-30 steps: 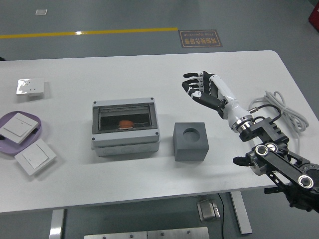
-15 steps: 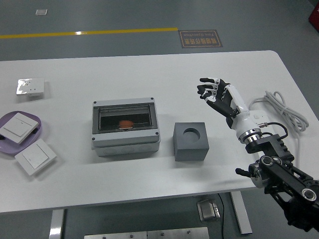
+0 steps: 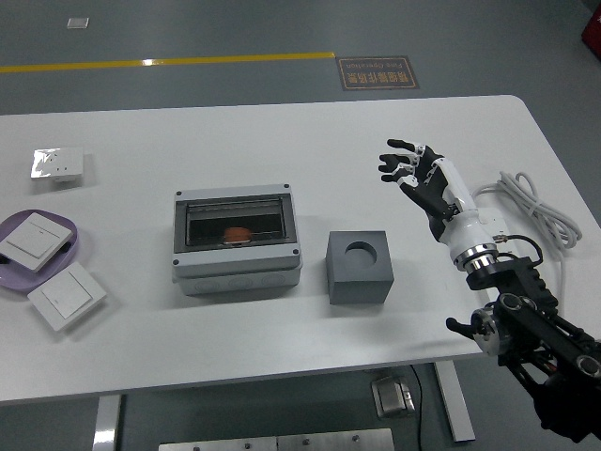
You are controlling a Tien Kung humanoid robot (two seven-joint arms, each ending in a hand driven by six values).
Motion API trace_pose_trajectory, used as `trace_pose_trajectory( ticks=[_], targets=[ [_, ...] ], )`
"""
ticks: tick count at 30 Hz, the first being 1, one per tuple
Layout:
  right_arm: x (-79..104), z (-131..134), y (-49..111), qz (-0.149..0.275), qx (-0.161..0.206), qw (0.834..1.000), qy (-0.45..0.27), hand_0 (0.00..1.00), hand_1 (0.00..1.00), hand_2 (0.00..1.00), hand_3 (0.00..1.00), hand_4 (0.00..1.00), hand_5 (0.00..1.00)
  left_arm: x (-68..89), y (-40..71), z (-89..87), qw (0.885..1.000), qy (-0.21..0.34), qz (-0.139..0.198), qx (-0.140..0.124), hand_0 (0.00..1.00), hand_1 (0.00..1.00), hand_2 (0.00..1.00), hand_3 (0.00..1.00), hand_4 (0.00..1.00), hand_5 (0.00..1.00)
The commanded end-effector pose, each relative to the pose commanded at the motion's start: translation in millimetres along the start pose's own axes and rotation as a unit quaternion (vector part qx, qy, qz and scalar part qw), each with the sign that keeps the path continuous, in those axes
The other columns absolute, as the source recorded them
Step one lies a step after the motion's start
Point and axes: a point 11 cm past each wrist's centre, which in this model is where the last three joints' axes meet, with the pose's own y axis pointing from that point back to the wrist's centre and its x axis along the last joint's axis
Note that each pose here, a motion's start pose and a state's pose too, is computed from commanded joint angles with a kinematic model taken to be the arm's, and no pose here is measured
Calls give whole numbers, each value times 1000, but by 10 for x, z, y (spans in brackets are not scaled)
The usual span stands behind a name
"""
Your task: Pick up the cylinder from the cube,place it in the box,flap close box
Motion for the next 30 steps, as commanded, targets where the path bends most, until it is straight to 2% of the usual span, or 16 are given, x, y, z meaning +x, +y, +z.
trace_pose_trajectory(
  ticks=[1, 6, 7, 12, 13, 18, 19, 30],
  targets=[
    [6, -3, 0, 1, 1, 1000, -2, 663, 635, 657, 719, 692, 324, -1, 0, 5, 1000, 0, 0, -1, 614, 628, 623, 662, 733, 257],
    [55, -8, 8, 8, 2, 1000, -6, 663, 635, 657, 719, 692, 324, -12, 0, 29, 1000, -1, -1, -3, 614, 628, 623, 662, 733, 257],
    [64, -10, 9, 9, 2, 1000, -6, 673, 667, 705, 796, 702, 284, -14, 0, 30, 1000, -1, -1, -3, 614, 629, 623, 662, 732, 257],
    [94, -37, 9, 12, 6, 1000, -5, 673, 667, 705, 796, 702, 284, -13, 0, 29, 1000, -2, -1, -2, 614, 629, 623, 662, 732, 257],
    [96, -45, 7, 12, 8, 1000, -4, 679, 669, 710, 771, 714, 245, -14, 0, 29, 1000, -2, -1, -2, 614, 629, 623, 662, 733, 258],
    [112, -66, 3, 13, 11, 1000, 0, 679, 669, 710, 771, 714, 245, -21, 0, 44, 1000, -2, -2, -4, 614, 629, 623, 662, 733, 258],
    [116, -67, 4, 14, 11, 1000, 1, 679, 671, 705, 745, 725, 220, -23, 0, 49, 1000, -2, -2, -4, 614, 629, 624, 662, 733, 257],
    [169, -52, 1, 20, 7, 1000, 15, 678, 672, 690, 737, 722, 202, -52, -1, 88, 1000, -3, -5, -8, 614, 629, 627, 662, 734, 258]
  ],
)
